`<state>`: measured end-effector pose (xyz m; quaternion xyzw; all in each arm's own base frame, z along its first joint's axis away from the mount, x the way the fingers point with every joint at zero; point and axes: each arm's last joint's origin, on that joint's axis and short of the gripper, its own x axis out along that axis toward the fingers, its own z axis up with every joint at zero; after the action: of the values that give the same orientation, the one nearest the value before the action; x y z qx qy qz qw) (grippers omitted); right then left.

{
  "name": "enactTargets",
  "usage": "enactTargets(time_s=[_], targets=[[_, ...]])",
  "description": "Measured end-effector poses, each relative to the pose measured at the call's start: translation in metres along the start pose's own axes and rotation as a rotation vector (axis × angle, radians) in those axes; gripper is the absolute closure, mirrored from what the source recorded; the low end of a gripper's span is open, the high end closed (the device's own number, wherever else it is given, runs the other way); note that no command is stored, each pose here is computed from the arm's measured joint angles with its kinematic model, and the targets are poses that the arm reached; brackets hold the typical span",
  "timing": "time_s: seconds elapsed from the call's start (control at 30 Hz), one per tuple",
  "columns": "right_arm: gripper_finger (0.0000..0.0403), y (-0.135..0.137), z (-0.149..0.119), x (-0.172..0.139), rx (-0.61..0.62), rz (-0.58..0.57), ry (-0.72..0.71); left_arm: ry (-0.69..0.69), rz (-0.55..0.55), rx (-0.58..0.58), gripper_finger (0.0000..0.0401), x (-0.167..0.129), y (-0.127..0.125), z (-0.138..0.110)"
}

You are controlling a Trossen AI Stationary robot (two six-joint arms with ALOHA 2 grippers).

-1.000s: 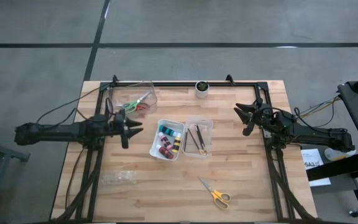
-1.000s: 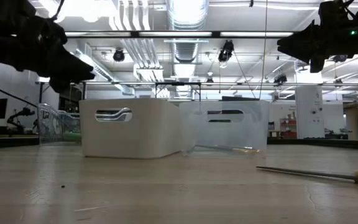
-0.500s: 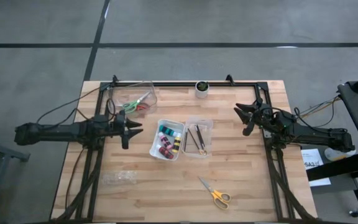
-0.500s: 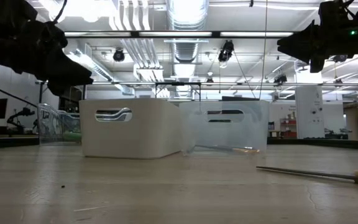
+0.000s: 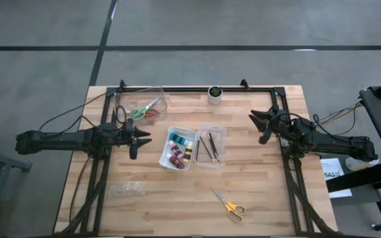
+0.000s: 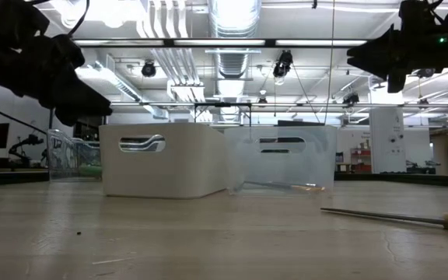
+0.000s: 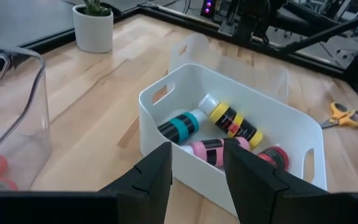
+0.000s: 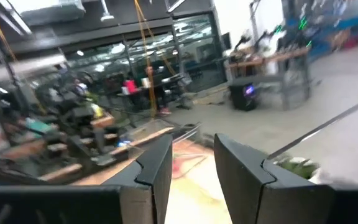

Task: Pick & Place Paint Supplies
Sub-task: Put the yellow scissors into the top transparent bin

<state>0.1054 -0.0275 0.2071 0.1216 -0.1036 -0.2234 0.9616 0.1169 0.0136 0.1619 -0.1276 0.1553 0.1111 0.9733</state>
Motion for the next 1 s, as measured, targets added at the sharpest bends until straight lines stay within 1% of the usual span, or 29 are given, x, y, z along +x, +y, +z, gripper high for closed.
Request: enactTargets(time_s=[0.07, 0.17, 0.23, 0.33, 0.4, 0.47, 0.53, 0.67, 0.7, 0.8, 0.9, 0.93, 1.0], targets=[[0.0285, 0.0, -0.001, 0.0, 0.056, 0.012, 0.009, 0.008, 0.002, 0.001, 0.0251, 0.0, 0.0, -0.001], [0.0285, 0.001, 0.001, 0.0, 0.097, 0.024, -0.003, 0.01, 0.002, 0.001, 0.0251, 0.0, 0.0, -0.001], [0.0285, 0.003, 0.003, 0.0, 0.077, 0.074, -0.008, 0.009, 0.003, 0.001, 0.0251, 0.0, 0.0, -0.001], [0.0285, 0.01, 0.013, 0.003, 0.029, 0.192, 0.027, 0.01, 0.003, 0.0, 0.0251, 0.0, 0.0, -0.001], [0.0285, 0.016, 0.021, 0.006, 0.021, 0.247, 0.072, 0.009, 0.002, 0.001, 0.0251, 0.0, 0.0, -0.001], [0.0285, 0.022, 0.03, 0.01, -0.004, 0.268, 0.143, 0.009, 0.002, 0.001, 0.0251, 0.0, 0.0, -0.001], [0.0285, 0.027, 0.037, 0.015, -0.057, 0.242, 0.238, 0.009, 0.002, 0.001, 0.0251, 0.0, 0.0, -0.001], [0.0285, 0.039, 0.054, 0.03, -0.124, 0.118, 0.395, 0.01, 0.002, 0.001, 0.0251, 0.0, 0.0, -0.001], [0.0285, 0.042, 0.06, 0.032, -0.131, 0.113, 0.425, 0.009, 0.002, 0.0, 0.0251, 0.0, 0.0, -0.001], [0.0285, 0.058, 0.076, 0.041, -0.143, 0.149, 0.498, 0.009, 0.002, 0.001, 0.0251, 0.0, 0.0, -0.001], [0.0285, 0.075, 0.077, 0.047, -0.174, 0.164, 0.653, 0.01, 0.003, 0.0, 0.0251, 0.0, 0.0, -0.001], [0.0285, 0.081, 0.077, 0.049, -0.183, 0.146, 0.695, 0.009, 0.003, 0.0, 0.0251, 0.0, 0.0, -0.001], [0.0285, 0.091, 0.075, 0.052, -0.228, 0.074, 0.783, 0.009, 0.003, 0.0, 0.0251, 0.0, 0.0, -0.001]])
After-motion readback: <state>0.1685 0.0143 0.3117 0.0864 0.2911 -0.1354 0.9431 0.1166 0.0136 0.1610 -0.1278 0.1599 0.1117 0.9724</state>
